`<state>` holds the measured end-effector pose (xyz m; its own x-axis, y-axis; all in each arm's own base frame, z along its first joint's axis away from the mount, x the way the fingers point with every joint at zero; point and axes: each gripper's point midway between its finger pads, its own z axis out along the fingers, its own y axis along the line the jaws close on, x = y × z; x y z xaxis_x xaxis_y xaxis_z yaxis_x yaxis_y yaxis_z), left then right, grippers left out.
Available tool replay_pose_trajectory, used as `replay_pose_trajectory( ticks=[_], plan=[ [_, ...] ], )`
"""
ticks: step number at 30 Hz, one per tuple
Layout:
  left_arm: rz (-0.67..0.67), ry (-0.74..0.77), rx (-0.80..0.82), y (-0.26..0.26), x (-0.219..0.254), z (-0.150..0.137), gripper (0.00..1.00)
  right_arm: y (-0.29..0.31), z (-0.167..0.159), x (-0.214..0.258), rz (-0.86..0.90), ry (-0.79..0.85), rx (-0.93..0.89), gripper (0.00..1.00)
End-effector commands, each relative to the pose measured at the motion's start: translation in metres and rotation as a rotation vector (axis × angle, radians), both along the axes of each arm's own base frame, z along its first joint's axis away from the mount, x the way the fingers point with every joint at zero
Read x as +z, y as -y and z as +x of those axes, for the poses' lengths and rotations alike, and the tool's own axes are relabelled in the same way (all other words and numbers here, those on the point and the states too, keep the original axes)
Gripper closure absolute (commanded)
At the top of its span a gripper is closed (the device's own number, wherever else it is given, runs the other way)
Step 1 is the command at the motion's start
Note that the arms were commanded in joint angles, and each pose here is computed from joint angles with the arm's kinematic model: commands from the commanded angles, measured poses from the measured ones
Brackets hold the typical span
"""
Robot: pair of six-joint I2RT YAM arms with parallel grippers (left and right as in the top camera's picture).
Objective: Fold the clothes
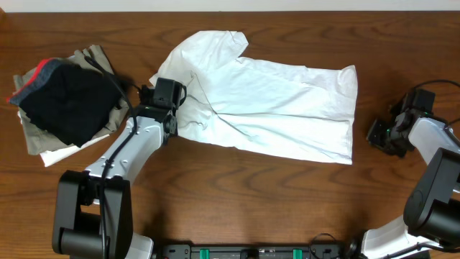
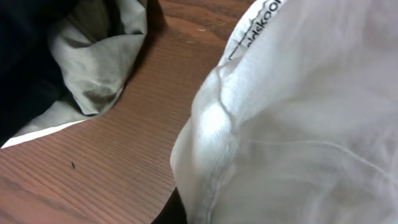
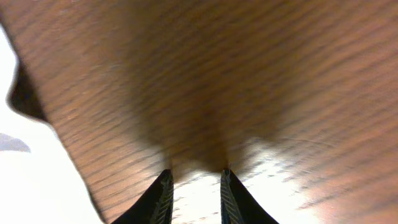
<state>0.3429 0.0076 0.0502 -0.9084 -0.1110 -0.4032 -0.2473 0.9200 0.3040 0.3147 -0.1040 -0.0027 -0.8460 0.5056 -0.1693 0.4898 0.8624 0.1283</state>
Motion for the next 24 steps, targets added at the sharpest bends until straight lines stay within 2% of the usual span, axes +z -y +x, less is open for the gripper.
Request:
replay_pose_trajectory(
  ticks=[1,7,15,24],
  plan=[
    [0.008,-0.001,-0.008,-0.001,0.002,-0.002,0.94,-0.025,0.005,0.001,0.125,0.051,0.090,0.73],
    [-0.060,-0.031,-0.030,0.011,-0.004,-0.006,0.94,-0.069,0.029,0.025,0.359,0.241,0.255,0.73],
    [-0.060,-0.047,-0.030,0.010,-0.005,-0.010,0.94,-0.062,0.033,0.023,0.315,0.245,0.253,0.61],
    [-0.057,-0.062,-0.029,0.010,-0.006,-0.013,0.93,-0.059,0.022,0.009,0.245,0.181,0.254,0.59]
  ],
)
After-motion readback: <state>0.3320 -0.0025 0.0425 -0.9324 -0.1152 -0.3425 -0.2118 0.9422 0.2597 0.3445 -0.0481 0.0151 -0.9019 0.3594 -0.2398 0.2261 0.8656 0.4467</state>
